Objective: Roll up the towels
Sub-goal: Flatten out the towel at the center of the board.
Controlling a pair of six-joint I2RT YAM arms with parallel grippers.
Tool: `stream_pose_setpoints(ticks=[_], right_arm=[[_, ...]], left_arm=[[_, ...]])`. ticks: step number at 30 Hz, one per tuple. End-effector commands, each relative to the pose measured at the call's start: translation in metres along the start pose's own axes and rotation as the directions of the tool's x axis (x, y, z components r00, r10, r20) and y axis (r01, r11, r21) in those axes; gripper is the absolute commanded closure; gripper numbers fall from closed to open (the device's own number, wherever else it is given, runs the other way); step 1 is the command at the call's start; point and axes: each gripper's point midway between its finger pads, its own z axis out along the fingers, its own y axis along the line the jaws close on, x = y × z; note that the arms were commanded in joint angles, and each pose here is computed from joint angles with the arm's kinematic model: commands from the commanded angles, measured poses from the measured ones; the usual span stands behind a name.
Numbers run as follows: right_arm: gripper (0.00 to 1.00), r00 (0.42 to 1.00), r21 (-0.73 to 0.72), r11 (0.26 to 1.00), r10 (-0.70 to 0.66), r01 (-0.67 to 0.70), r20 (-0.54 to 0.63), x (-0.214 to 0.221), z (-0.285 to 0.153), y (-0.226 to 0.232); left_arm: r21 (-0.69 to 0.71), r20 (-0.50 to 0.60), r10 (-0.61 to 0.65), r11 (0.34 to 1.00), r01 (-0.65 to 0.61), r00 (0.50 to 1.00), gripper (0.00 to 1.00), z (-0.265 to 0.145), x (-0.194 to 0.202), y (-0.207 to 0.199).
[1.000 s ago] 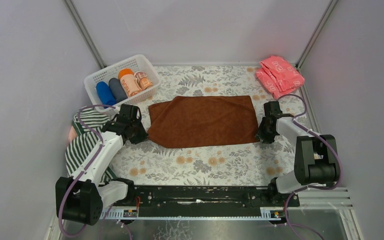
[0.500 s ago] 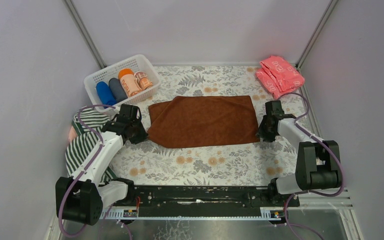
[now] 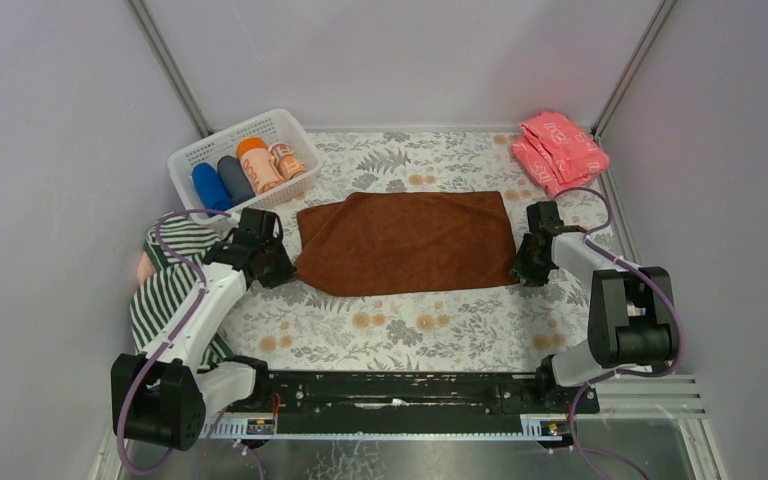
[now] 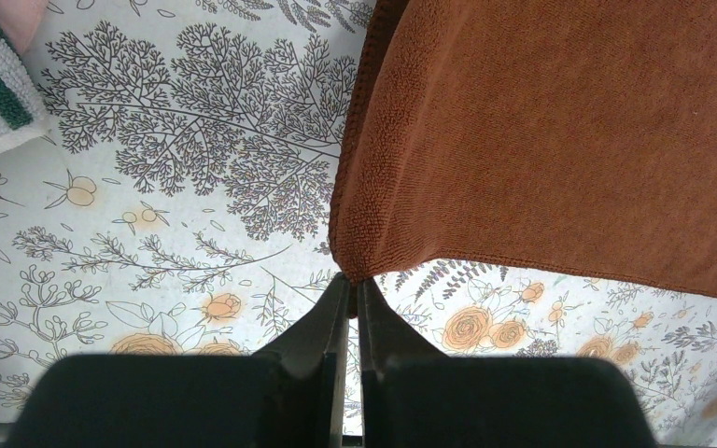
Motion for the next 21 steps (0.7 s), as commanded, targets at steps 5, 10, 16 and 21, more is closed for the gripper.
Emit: stream_pose_setpoints(ticks=[5, 10, 16, 21], right_arm=[[0.62, 0.997, 0.035, 0.999, -0.029, 0.031, -0.070, 0.016, 0.015, -0.003], [0.69, 0.997, 0.037, 0.999, -0.022, 0.025, -0.074, 0.019, 0.017, -0.004], [0.87, 0.997, 0.052, 0.998, -0.016, 0.019, -0.070, 0.019, 0.021, -0.007], [1.00, 0.999, 0.061, 0.998, -0.008, 0.010, -0.035, 0.015, 0.020, -0.009]], left_arm=[[0.039, 0.089, 0.001, 0.999, -0.005, 0.996, 1.00, -0.005, -0.021, -0.010], [0.041, 0.088, 0.003, 0.999, -0.007, 0.996, 1.00, -0.005, -0.021, -0.010], [0.040, 0.090, 0.008, 0.999, -0.012, 0.996, 1.00, -0.006, -0.021, -0.010], [0.041, 0.089, 0.010, 0.999, -0.014, 0.996, 1.00, -0.006, -0.021, -0.010]])
